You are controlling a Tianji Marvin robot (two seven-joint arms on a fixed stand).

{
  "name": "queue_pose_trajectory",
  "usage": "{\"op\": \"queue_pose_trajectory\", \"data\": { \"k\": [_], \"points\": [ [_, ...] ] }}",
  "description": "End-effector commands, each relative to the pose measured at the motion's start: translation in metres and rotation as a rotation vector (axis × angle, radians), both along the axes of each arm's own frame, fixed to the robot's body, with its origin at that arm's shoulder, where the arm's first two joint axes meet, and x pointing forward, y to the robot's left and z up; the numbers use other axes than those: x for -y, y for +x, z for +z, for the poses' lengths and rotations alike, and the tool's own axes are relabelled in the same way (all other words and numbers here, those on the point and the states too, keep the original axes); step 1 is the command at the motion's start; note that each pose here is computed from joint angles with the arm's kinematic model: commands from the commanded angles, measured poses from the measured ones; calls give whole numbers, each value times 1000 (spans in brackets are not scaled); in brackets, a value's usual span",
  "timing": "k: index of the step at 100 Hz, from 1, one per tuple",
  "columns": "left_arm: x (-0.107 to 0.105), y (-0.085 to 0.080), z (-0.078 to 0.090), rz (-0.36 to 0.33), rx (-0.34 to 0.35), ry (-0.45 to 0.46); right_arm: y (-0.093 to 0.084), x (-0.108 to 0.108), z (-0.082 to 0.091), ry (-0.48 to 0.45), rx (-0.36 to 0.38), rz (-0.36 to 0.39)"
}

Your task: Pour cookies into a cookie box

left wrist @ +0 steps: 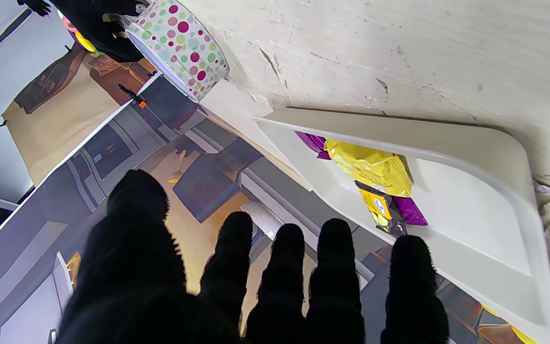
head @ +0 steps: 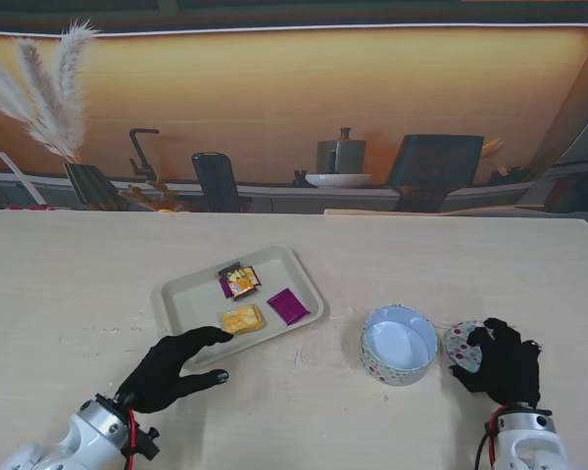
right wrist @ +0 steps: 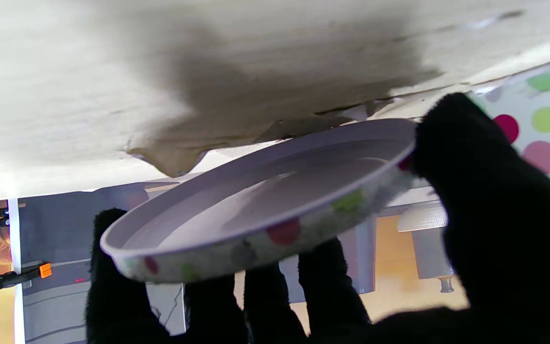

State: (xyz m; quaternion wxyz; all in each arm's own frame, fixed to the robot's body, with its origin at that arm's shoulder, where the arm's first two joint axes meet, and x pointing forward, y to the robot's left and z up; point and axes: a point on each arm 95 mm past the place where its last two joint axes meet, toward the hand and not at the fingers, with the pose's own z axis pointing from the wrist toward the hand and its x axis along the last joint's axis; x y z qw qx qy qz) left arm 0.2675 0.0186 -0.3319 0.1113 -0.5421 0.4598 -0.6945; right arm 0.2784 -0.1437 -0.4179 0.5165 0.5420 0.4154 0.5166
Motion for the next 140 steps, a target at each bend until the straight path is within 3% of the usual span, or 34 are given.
{"op": "queue_pose_trajectory", "data": {
  "k": [1,82,102,140],
  "points": [
    [3,-3,-1,-5,-12,-5,-16,1,-25,-21,-91,-8],
    [2,-3,0,6,-10,-24,-14,-4,-25,-12,-87,6],
    [1,-3,0,8,-8,-27,-14,-10,-7,28,-14,36],
    [-1,-3,0,17,4,-31,-20,-34,47,83,196,131]
  ]
}}
